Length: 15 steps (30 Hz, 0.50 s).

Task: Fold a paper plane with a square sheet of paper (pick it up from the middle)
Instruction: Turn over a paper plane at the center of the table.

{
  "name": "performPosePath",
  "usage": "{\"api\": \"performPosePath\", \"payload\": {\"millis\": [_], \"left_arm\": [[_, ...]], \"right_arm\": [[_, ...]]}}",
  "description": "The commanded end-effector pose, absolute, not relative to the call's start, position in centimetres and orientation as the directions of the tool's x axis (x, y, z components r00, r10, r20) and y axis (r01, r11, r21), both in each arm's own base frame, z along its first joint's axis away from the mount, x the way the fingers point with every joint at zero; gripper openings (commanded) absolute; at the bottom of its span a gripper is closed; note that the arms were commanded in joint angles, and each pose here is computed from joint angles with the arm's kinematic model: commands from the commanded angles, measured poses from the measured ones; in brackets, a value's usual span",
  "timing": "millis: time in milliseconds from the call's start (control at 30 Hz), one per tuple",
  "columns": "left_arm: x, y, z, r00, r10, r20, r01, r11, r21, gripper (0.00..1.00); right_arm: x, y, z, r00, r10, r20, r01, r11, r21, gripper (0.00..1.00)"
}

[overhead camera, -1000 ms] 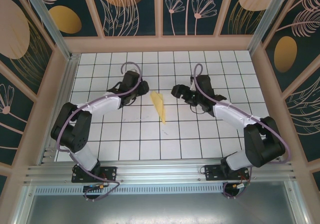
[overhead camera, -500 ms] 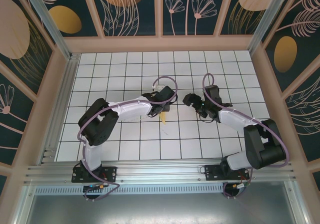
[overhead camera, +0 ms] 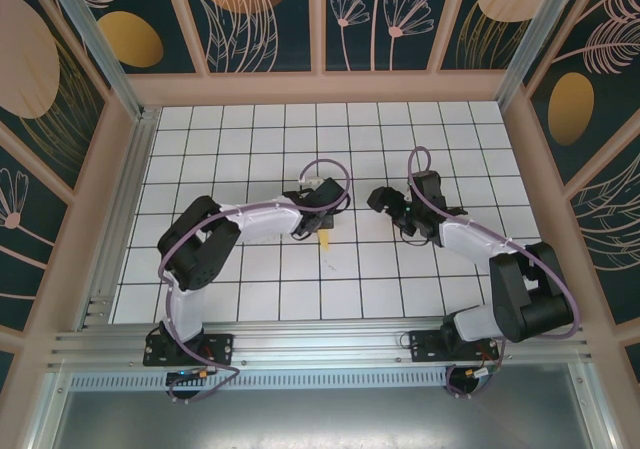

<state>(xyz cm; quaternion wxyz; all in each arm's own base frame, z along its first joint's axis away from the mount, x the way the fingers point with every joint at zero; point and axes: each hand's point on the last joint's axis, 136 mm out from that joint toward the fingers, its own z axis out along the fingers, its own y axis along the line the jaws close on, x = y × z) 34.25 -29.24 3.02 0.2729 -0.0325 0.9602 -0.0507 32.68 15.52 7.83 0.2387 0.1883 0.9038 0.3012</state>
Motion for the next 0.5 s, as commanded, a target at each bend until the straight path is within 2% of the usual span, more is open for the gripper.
{"api": "performPosePath", "payload": {"millis": [0, 167, 267, 400, 467], "left_arm": [[34.8, -29.9, 5.3, -0.834, -0.184, -0.521, -0.013, 0.949, -0.315, 0.02], [34.0, -31.4, 8.2, -0.824, -0.254, -0.506, 0.12, 0.795, -0.595, 0.0], [33.3, -31.9, 9.6, -0.83, -0.282, -0.481, 0.174, 0.689, -0.704, 0.0], [32.6, -32.4, 9.9, -0.851, -0.298, -0.433, 0.196, 0.586, -0.787, 0.0], [32.4, -32.3, 8.9, -0.863, -0.303, -0.404, 0.177, 0.569, -0.803, 0.0]], "right_arm": [[32.4, 15.6, 8.6, -0.816, 0.483, -0.319, 0.178, 0.734, 0.655, 0.88], [32.1, 16.8, 8.7, -0.834, 0.438, -0.334, 0.132, 0.748, 0.651, 0.87], [31.8, 18.5, 9.0, -0.851, 0.39, -0.352, 0.087, 0.765, 0.638, 0.84], [30.9, 21.7, 9.1, -0.878, 0.33, -0.347, 0.036, 0.768, 0.639, 0.75], [30.6, 23.4, 9.2, -0.89, 0.301, -0.343, 0.005, 0.758, 0.652, 0.71]]}}
